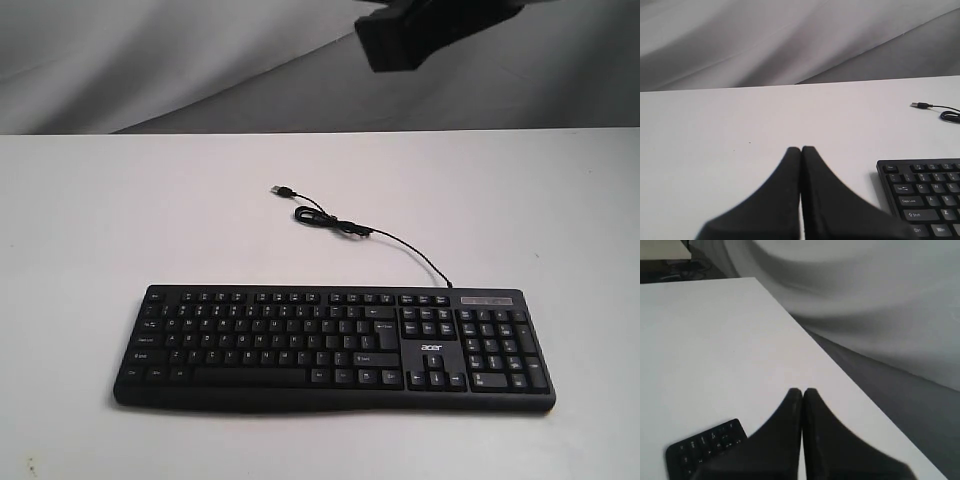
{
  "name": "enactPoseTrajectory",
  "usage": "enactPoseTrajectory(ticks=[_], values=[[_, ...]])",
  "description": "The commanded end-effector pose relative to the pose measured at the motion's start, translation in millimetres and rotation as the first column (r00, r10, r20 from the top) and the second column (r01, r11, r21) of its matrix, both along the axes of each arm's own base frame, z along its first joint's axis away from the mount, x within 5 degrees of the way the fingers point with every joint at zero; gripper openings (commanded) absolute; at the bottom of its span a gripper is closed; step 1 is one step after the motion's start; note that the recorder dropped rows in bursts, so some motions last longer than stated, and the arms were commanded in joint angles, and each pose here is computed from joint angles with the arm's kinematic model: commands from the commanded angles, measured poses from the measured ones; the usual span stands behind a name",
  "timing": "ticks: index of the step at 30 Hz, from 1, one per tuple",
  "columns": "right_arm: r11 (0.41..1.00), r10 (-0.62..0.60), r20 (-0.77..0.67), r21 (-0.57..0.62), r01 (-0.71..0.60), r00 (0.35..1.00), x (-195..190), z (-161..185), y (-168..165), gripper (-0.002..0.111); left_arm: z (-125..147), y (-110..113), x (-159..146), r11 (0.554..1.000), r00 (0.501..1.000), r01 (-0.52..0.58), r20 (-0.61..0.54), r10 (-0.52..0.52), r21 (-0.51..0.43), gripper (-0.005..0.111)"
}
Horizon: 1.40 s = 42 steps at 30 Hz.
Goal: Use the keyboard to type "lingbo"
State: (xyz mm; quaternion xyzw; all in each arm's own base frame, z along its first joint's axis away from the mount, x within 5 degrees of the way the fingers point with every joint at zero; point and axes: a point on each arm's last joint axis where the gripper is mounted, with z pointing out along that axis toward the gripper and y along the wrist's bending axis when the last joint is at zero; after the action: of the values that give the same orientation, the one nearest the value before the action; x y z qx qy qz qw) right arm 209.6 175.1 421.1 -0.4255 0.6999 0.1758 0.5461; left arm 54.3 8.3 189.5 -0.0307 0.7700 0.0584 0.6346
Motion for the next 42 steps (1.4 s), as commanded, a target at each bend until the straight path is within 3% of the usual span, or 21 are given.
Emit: enactPoseTrajectory(ticks=[1,4,8,11,15,23,26,29,33,42], values=[[0.999,-0.029,0.071,0.045,0.026,0.997,-7,13,-9,0.000,0,0,0,1.000,1.000,-0.002,0.012,0.002,-0.001,0.001],[0.988,-0.094,0.168,0.137,0.071,0.981,-9,31,-17,0.000,0,0,0,1.000,1.000,-0.002,0.012,0.002,-0.001,0.001],[0.929,-0.212,0.091,0.328,0.172,0.973,-9,45,-34,0.000,0,0,0,1.000,1.000,-0.002,0.012,0.002,-0.001,0.001],[0.869,-0.326,-0.087,0.364,0.335,0.941,-3,37,-60,0.000,0,0,0,1.000,1.000,-0.002,0.012,0.002,-0.001,0.001],[0.801,-0.466,-0.159,0.341,0.491,0.870,-4,18,-93,0.000,0,0,0,1.000,1.000,-0.002,0.012,0.002,-0.001,0.001],[0.679,-0.678,-0.007,0.375,0.631,0.735,-52,-19,-151,0.000,0,0,0,1.000,1.000,-0.002,0.012,0.002,-0.001,0.001],[0.611,-0.771,0.119,0.414,0.675,0.626,-97,-51,-173,0.000,0,0,0,1.000,1.000,-0.002,0.012,0.002,-0.001,0.001],[0.568,-0.813,0.139,0.406,0.716,0.566,-118,-85,-180,0.000,0,0,0,1.000,1.000,-0.002,0.012,0.002,-0.001,0.001],[0.545,-0.820,0.090,0.426,0.723,0.565,-134,-108,-179,0.000,0,0,0,1.000,1.000,-0.002,0.012,0.002,-0.001,0.001],[0.547,-0.821,0.035,0.337,0.767,0.570,-152,-136,-179,0.000,0,0,0,1.000,1.000,-0.002,0.012,0.002,-0.001,0.001]])
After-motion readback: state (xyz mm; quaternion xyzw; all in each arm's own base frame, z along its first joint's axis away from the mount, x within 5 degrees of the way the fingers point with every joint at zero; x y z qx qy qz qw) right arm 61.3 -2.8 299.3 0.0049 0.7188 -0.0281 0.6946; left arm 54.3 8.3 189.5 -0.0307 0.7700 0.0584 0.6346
